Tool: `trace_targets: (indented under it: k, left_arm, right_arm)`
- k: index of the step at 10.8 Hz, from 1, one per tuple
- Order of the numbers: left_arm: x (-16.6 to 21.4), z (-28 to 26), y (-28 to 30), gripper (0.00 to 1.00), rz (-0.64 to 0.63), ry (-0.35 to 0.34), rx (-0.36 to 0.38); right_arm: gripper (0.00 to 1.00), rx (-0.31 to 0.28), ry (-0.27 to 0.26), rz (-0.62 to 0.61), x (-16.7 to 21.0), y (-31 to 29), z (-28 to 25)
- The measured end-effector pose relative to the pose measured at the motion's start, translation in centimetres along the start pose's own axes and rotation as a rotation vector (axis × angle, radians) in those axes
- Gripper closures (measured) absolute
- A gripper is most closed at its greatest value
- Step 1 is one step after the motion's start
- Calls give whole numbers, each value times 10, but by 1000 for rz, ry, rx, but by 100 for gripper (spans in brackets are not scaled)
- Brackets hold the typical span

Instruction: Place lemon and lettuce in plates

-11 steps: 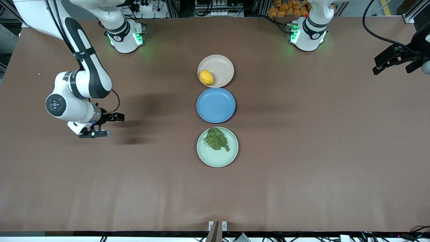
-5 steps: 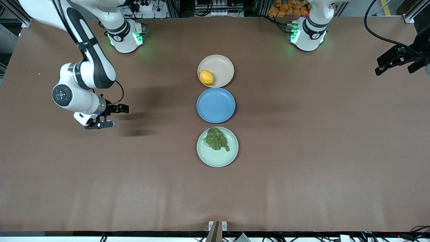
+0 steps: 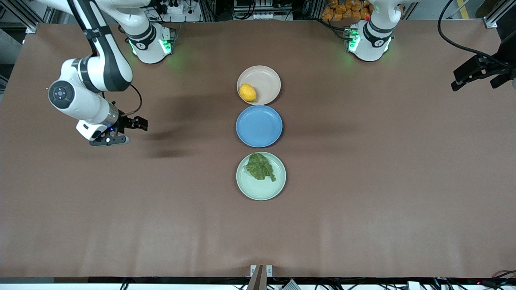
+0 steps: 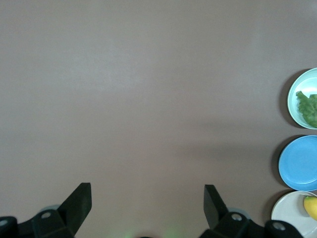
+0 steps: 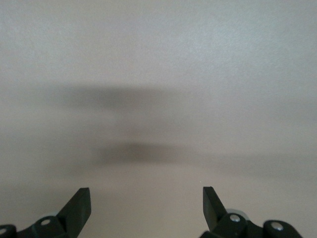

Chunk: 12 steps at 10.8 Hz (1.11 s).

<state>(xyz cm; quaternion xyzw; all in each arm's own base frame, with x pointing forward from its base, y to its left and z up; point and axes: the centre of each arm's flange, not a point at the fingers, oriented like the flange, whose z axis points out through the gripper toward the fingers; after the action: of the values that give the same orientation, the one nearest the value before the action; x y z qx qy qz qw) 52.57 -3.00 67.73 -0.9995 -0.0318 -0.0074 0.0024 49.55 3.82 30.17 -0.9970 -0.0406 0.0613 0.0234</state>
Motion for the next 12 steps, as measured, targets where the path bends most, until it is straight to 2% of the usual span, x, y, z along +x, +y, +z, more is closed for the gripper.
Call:
trace_targets:
  k: [4,8,12]
  left_arm:
    - [3,5,-1,0,26,-9,0]
    - [5,8,-3,0,25,-15,0]
    - [10,21,-1,0,26,-3,-2]
  right_arm:
    - [0,-3,96,55,16,32,-49]
    - [0,6,62,48,34,30,-138]
    - [0,9,78,38,34,26,-236]
